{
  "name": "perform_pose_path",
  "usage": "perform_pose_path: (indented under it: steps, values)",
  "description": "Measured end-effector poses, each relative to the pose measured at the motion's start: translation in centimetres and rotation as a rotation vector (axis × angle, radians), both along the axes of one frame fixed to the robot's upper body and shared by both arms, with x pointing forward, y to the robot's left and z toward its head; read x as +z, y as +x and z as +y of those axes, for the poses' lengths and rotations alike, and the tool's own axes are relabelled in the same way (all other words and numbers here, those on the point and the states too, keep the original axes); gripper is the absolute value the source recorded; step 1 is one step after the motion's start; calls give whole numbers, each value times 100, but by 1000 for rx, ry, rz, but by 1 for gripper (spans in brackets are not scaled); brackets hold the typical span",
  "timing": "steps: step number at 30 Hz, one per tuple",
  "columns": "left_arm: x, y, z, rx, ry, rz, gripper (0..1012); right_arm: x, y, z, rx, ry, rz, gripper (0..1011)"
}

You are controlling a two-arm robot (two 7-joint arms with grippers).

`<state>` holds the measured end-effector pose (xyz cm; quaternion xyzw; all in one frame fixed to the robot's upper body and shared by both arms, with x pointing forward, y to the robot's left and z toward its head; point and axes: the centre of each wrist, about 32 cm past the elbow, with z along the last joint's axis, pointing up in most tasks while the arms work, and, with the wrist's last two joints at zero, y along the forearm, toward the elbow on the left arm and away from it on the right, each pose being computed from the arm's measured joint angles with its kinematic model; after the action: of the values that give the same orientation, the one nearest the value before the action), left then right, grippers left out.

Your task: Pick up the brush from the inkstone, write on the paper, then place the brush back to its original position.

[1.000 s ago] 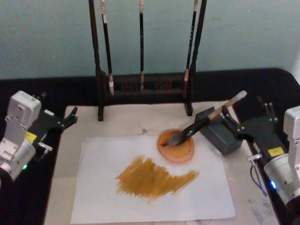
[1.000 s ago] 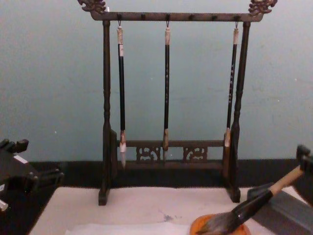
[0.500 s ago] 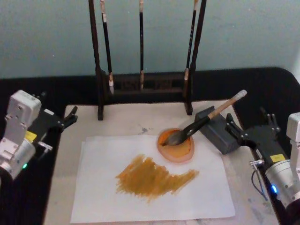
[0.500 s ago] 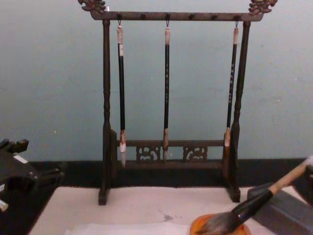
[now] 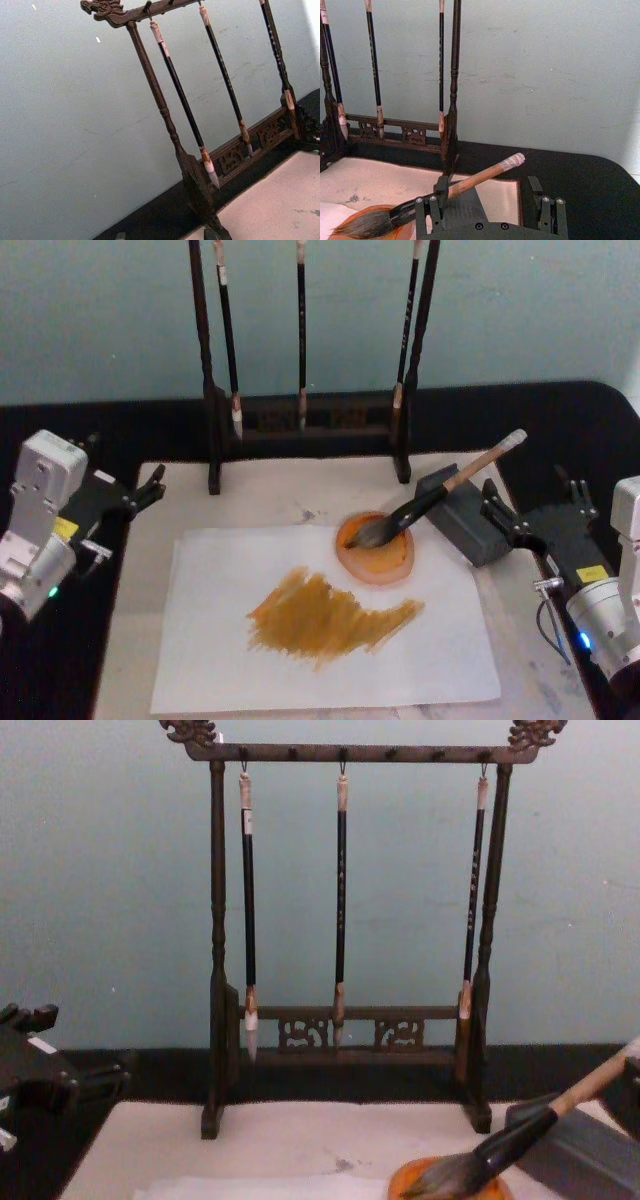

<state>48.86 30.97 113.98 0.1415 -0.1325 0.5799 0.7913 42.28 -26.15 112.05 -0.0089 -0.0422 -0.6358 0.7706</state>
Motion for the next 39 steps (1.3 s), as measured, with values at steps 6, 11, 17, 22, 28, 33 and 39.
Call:
perform_pose_path:
  steps: [6,11,17,22,28,33,39]
  values:
    - [0,0,0,0,0,0,1010,-1,-1,2,0,1,0,1000]
    - [0,0,0,0,0,0,1010,-2,-2,4,0,1,0,1000]
    - [0,0,0,0,0,0,1010,-2,-2,5,0,1,1,1000]
    - [0,0,0,0,0,0,1010,-2,-2,5,0,1,1,1000]
    - [0,0,0,0,0,0,1010,-2,-2,5,0,1,1,1000]
    - [0,0,0,0,0,0,1010,-2,-2,5,0,1,1,1000]
    - [0,0,0,0,0,0,1010,-2,-2,5,0,1,1,1000]
